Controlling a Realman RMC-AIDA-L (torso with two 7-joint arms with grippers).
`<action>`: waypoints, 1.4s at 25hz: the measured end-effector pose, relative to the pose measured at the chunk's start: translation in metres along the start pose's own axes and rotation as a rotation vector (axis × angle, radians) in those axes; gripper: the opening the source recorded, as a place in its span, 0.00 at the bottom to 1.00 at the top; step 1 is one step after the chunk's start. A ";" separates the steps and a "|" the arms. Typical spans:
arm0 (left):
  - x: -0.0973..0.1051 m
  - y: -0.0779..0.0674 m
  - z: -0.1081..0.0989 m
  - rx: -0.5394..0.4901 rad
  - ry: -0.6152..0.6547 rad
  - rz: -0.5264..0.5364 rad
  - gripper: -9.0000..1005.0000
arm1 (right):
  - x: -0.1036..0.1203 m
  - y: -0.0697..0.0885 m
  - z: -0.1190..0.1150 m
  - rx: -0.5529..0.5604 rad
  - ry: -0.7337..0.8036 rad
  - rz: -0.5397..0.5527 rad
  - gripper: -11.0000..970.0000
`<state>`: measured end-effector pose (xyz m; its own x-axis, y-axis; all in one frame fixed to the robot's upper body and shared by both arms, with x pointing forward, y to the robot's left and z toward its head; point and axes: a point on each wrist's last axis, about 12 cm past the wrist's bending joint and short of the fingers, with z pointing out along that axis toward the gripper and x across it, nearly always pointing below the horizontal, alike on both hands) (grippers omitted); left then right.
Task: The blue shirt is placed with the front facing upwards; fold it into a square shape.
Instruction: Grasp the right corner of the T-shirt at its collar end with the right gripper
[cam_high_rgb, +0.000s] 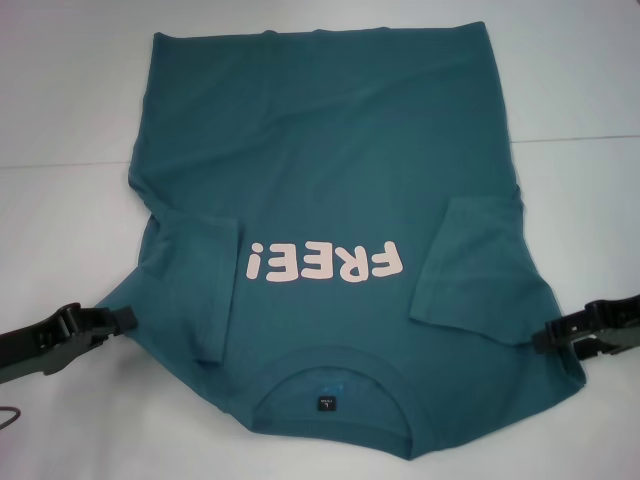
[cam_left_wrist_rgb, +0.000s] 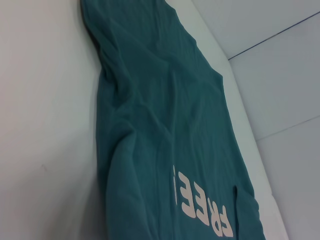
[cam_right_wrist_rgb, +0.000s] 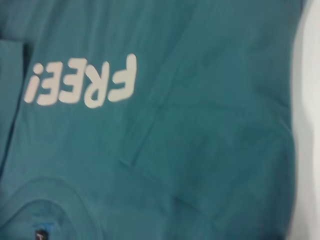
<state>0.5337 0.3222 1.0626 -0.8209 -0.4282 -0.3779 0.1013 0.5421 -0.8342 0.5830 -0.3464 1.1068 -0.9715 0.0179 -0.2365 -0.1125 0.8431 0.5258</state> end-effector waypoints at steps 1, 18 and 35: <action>0.000 0.000 0.000 0.000 0.000 0.000 0.02 | 0.000 0.000 0.000 0.006 0.006 0.000 0.84; 0.001 0.000 0.001 0.001 0.001 -0.001 0.02 | -0.001 0.003 0.009 0.023 -0.007 -0.001 0.84; 0.001 0.000 0.000 0.002 -0.001 -0.002 0.03 | -0.002 0.015 0.019 -0.047 -0.024 -0.023 0.84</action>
<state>0.5334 0.3218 1.0622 -0.8205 -0.4299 -0.3767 0.1009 0.5398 -0.8357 0.5871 -0.3232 1.1000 -0.9635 0.0122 -0.2676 -0.1446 0.8171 0.5581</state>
